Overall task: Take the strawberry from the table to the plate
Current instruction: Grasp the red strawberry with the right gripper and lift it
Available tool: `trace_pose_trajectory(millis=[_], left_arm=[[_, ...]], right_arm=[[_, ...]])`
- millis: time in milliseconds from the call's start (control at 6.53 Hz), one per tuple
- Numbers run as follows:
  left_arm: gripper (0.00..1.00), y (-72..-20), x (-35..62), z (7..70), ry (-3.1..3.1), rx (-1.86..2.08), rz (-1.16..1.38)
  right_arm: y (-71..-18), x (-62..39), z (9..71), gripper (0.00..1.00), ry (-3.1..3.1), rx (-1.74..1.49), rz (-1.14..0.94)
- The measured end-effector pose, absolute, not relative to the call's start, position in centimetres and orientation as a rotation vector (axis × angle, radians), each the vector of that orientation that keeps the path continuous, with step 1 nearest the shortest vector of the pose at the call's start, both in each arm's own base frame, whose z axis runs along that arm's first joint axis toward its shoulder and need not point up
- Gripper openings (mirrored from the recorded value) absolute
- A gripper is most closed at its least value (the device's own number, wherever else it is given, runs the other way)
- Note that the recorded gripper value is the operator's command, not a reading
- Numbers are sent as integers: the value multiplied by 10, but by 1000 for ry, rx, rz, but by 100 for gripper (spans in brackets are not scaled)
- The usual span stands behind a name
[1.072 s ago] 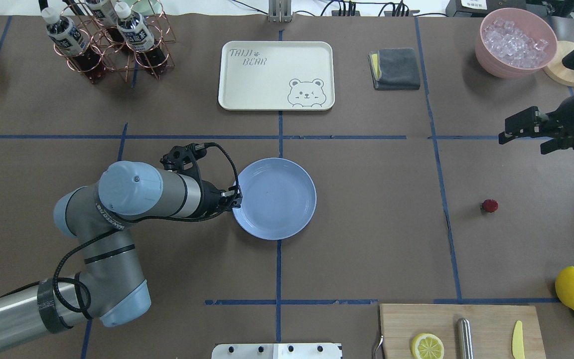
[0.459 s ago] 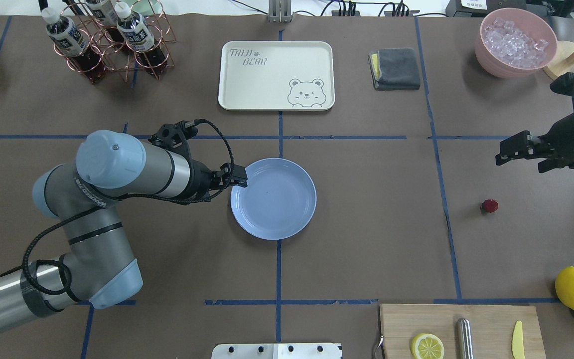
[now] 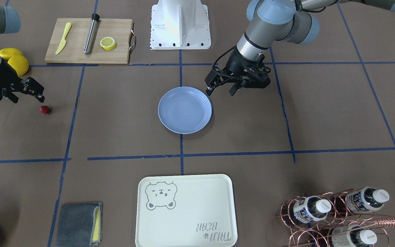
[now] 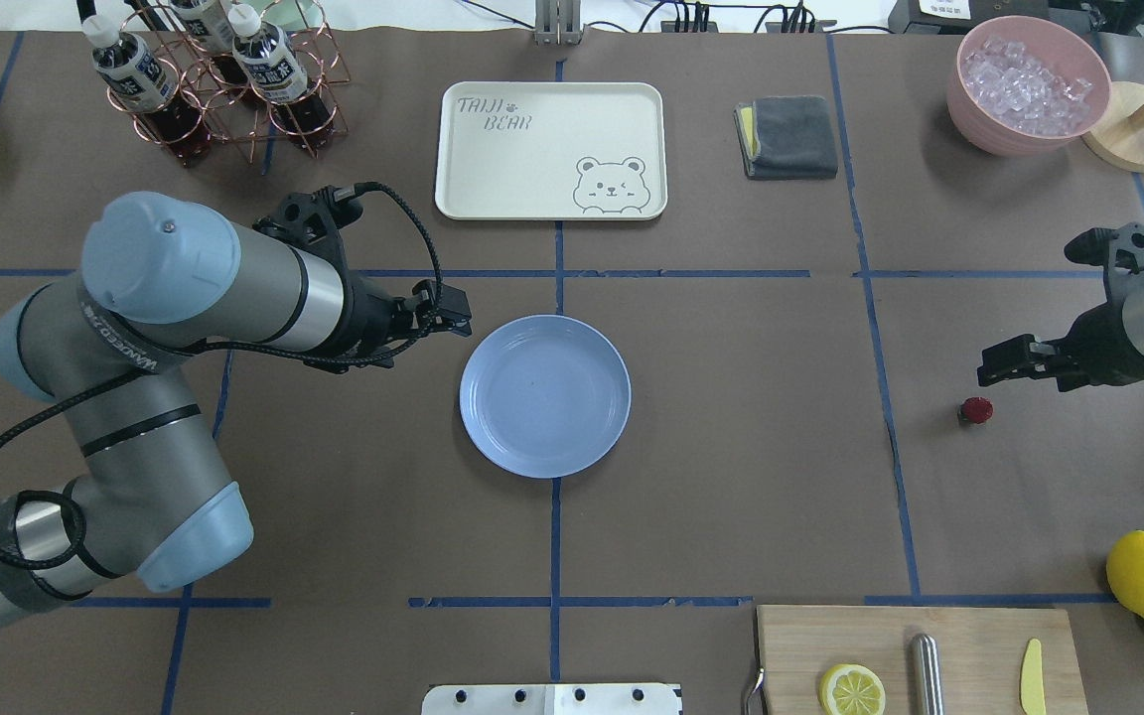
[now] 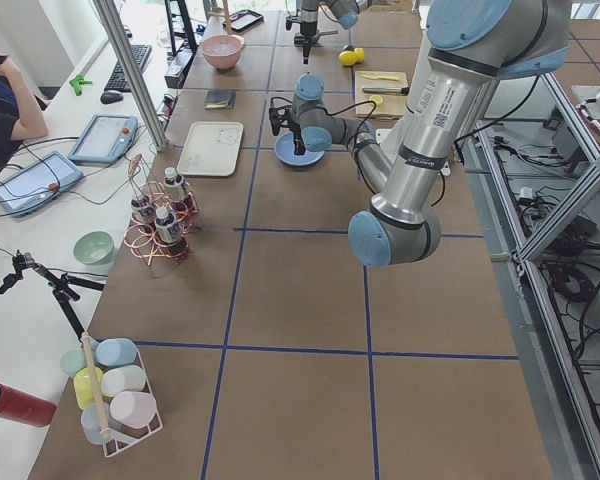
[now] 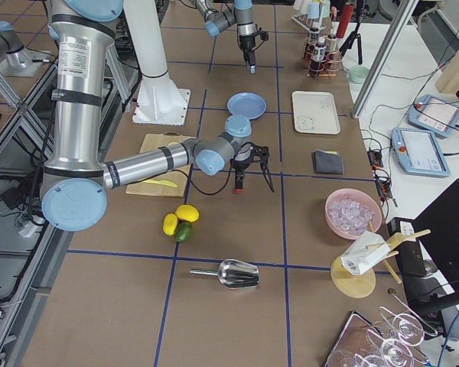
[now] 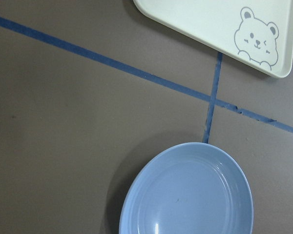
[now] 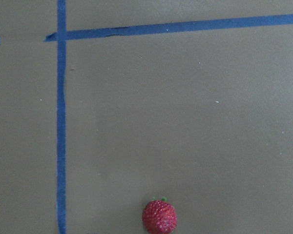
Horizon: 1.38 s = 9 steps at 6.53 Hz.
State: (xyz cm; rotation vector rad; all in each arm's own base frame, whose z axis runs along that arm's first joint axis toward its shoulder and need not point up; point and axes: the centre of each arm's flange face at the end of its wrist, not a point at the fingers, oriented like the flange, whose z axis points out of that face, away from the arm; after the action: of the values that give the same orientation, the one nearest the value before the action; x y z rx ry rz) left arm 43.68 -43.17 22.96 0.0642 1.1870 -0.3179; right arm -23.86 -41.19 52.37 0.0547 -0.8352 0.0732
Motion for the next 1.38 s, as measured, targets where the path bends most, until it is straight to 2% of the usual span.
trace_pose_trajectory(millis=[613, 919, 1225, 1378], left_arm=[[100, -452, 414, 232, 1180, 92, -360], [100, -452, 417, 234, 1174, 88, -361], [100, -452, 419, 235, 1172, 85, -359], [100, -452, 420, 236, 1171, 83, -360]], right_arm=[[-410, -288, 546, 86, -824, 68, 22], [-409, -291, 548, 76, -818, 65, 19], [-407, -288, 552, 17, -812, 63, 21], [-407, -288, 552, 0, -813, 63, 22]])
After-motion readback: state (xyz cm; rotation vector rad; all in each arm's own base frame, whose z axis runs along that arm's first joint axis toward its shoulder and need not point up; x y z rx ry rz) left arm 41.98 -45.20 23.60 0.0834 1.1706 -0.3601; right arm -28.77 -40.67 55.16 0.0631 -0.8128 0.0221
